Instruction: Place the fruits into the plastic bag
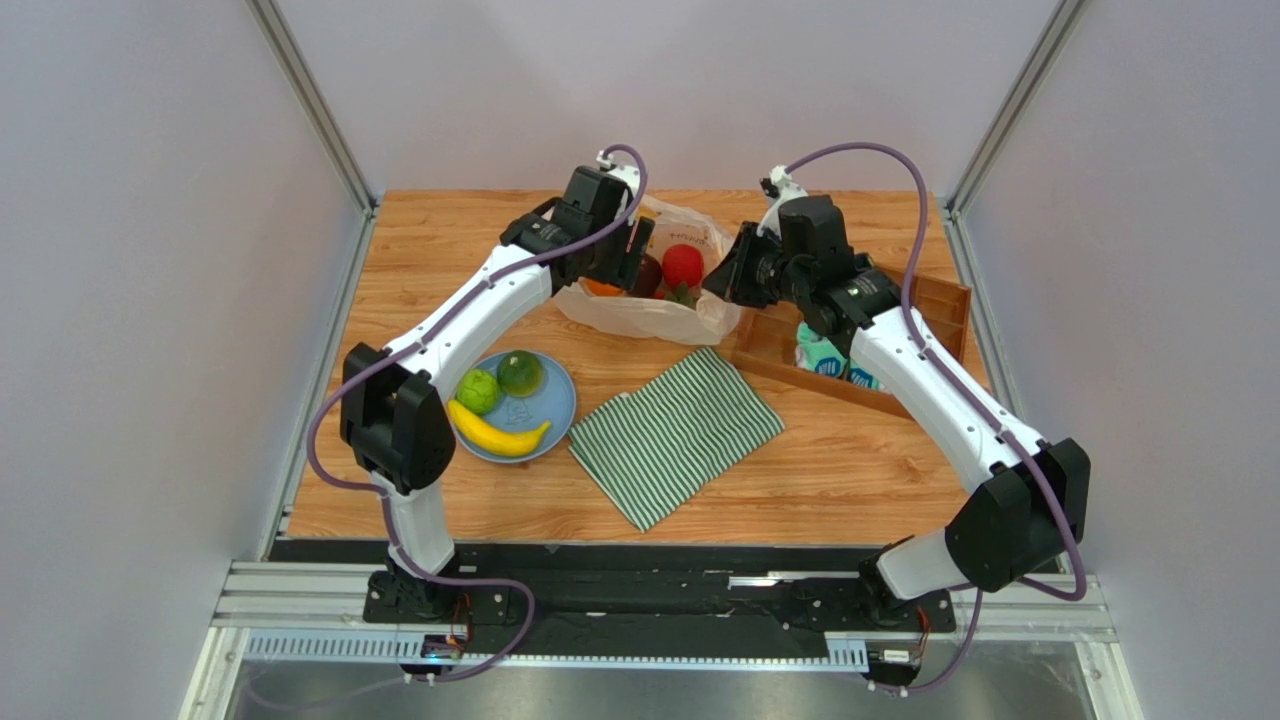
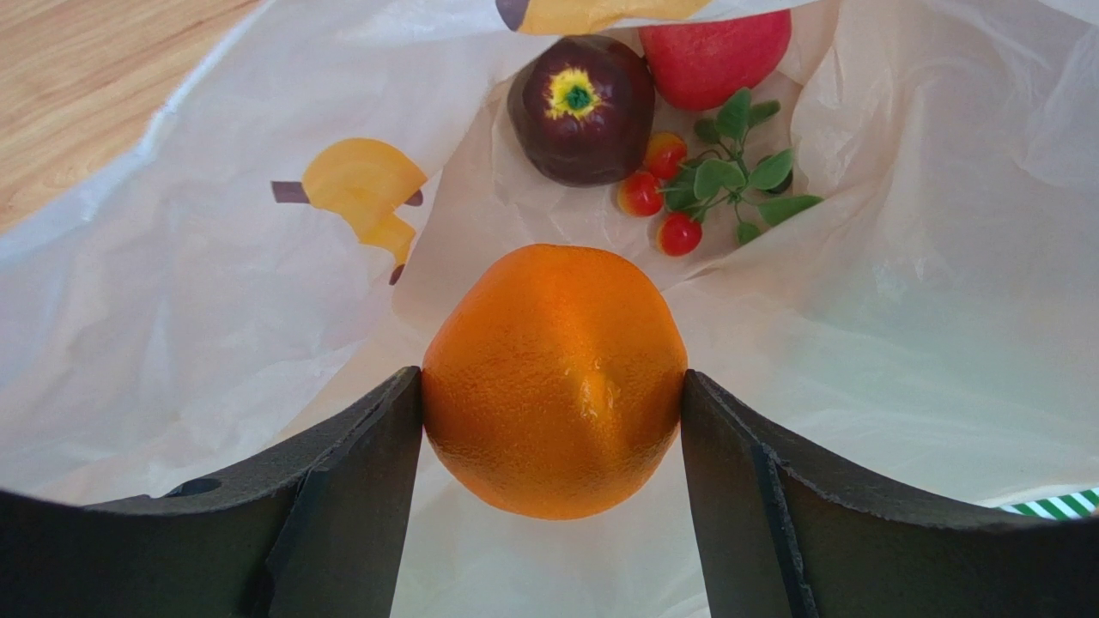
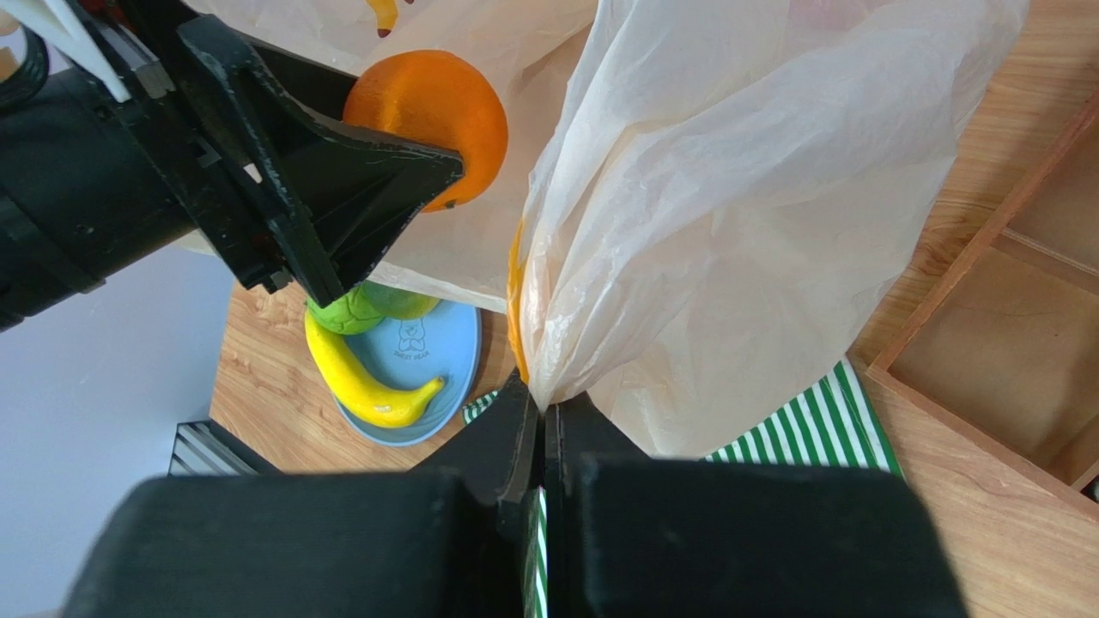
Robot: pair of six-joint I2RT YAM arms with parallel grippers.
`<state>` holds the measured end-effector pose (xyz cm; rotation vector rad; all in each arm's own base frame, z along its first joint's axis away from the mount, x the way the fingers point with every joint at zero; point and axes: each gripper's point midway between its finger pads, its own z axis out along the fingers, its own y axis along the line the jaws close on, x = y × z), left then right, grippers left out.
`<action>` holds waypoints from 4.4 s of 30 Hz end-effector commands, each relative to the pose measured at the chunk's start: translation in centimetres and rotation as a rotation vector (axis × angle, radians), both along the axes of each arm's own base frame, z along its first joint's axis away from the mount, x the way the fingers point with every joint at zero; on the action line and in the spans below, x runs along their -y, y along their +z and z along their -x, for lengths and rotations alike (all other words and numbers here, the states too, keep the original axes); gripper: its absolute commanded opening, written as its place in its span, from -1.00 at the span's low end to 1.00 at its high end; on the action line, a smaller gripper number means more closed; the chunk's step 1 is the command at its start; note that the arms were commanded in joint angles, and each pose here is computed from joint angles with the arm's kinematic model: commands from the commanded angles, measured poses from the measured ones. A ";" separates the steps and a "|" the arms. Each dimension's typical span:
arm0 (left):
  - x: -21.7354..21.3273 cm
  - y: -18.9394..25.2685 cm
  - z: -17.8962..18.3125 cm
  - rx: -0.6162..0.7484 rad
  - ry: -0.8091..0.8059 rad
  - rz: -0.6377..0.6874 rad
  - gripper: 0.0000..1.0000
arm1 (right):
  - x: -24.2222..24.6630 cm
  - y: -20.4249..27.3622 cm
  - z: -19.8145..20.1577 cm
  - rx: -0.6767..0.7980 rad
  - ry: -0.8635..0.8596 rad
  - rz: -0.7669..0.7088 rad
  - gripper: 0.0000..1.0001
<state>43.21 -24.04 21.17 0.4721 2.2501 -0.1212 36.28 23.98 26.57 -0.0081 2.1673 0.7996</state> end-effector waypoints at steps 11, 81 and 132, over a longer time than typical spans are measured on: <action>0.6 -0.2 0.0 -0.013 -0.026 0.021 0.80 | -0.2 1.0 0.3 0.033 0.013 -0.011 -1.00; -18.0 -4.9 7.1 -0.026 0.369 0.148 0.83 | 0.1 0.2 0.3 0.022 0.003 0.006 -1.00; -14.7 -14.1 6.9 -0.352 0.306 0.133 0.40 | 0.6 0.2 0.6 0.024 -0.005 0.021 -1.00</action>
